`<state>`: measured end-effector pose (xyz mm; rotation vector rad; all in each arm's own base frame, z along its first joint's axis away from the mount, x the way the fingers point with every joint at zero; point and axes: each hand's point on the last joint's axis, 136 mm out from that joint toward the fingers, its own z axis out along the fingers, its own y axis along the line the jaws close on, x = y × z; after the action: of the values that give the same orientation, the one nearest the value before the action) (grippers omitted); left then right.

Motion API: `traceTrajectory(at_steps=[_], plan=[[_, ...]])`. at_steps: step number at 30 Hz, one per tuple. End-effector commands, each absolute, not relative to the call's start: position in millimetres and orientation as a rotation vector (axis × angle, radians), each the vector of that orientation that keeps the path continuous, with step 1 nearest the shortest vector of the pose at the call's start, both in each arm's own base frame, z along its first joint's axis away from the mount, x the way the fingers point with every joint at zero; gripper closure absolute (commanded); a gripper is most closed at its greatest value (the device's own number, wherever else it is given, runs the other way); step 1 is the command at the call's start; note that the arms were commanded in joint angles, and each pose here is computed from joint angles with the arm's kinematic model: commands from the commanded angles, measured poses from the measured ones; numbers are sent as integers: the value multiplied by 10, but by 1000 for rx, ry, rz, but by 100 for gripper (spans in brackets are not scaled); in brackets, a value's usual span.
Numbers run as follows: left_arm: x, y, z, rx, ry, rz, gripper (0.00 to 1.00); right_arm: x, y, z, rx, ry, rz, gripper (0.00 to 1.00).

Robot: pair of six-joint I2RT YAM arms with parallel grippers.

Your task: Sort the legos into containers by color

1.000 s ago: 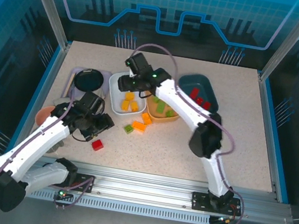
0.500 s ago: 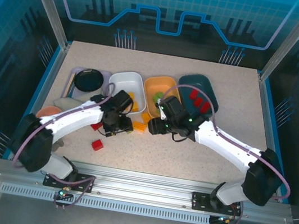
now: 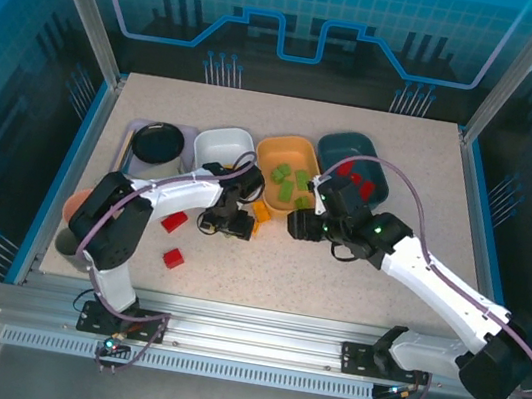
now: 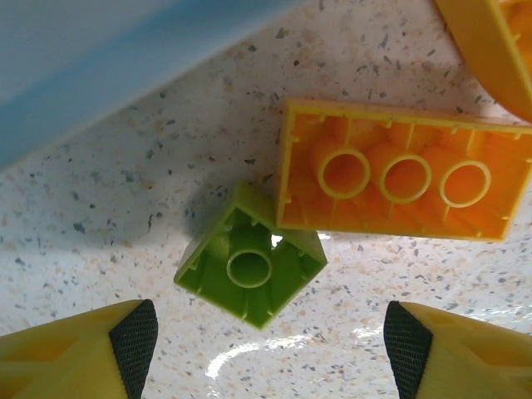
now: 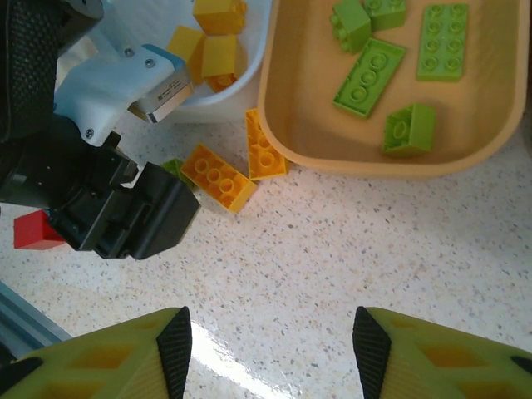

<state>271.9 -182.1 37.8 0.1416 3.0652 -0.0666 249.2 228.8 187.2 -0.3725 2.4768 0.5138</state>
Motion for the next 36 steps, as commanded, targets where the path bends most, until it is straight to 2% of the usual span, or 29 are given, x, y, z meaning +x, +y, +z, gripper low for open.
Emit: traceTrajectory(at_steps=[1, 9, 11, 15, 19, 24, 27, 31, 36], plan=[[2807, -1822, 378, 282, 3045, -23, 25, 2433, 2147, 1835, -327, 2503, 484, 44], [2866, -1855, 184, 269, 3053, -13, 30, 2379, 2125, 1895, -318, 2494, 509, 43], [2870, -1847, 144, 258, 3053, -6, 35, 2370, 2129, 1900, -318, 2496, 515, 43], [2856, -1851, 152, 245, 3049, -8, 54, 2353, 2120, 1904, -314, 2498, 520, 43], [2789, -1845, 291, 234, 3030, -23, 65, 2354, 2104, 1929, -306, 2493, 515, 43], [2653, -1792, 714, 189, 2983, -51, 66, 2414, 2067, 2072, -278, 2465, 508, 43], [2697, -1889, 1078, 142, 2929, -159, 69, 2495, 2020, 2164, -216, 2446, 535, 43], [2979, -2139, 1485, 105, 2857, -263, 70, 2675, 1951, 2226, -107, 2429, 594, 43], [3671, -2534, 1744, 106, 2772, -334, 70, 2926, 1839, 2287, 25, 2423, 638, 41]])
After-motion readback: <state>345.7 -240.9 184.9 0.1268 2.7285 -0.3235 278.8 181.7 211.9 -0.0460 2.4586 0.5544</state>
